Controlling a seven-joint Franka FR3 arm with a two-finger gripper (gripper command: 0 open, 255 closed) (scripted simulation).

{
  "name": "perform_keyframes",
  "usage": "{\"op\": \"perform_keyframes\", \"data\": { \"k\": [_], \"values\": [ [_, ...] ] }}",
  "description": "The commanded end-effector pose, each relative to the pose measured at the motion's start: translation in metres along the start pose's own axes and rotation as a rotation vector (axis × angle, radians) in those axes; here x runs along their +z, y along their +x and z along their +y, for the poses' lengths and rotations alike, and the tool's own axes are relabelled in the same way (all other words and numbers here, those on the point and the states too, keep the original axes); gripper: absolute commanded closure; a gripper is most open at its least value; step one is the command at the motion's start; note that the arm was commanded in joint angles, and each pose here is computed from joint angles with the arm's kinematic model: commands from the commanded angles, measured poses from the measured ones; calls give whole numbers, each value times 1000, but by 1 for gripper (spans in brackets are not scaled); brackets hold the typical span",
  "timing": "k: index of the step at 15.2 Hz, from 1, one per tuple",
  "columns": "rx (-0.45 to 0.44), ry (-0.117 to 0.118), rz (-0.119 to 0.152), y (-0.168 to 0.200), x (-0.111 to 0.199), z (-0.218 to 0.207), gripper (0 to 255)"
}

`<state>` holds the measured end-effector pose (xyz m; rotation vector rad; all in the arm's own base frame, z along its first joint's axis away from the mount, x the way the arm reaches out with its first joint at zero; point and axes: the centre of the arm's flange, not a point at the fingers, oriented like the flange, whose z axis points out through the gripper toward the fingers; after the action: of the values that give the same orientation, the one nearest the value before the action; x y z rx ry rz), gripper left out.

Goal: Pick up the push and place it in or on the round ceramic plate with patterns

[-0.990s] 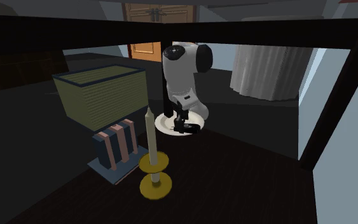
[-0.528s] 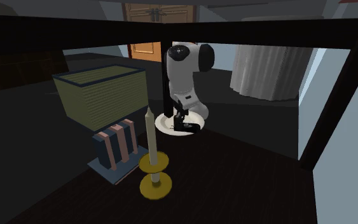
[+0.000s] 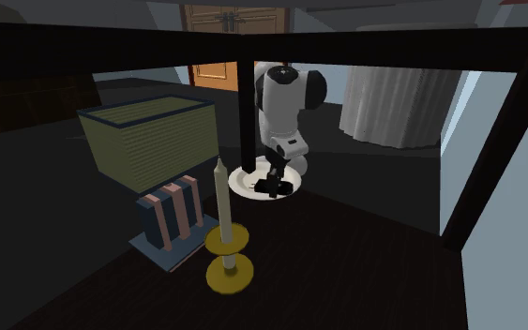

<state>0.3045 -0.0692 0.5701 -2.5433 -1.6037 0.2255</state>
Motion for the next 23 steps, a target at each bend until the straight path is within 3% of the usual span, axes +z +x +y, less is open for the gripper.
{"op": "perform_keyframes", "data": {
  "k": [1,4,5,14,23],
  "values": [
    [-8,-25,0,3,-6,-3,0],
    [-8,-25,0,3,-6,-3,0],
    [-8,-25,0,2,-6,-3,255],
    [-8,-25,0,3,-6,-3,255],
    [-8,-25,0,0,-52,-12,255]
  ]
}}
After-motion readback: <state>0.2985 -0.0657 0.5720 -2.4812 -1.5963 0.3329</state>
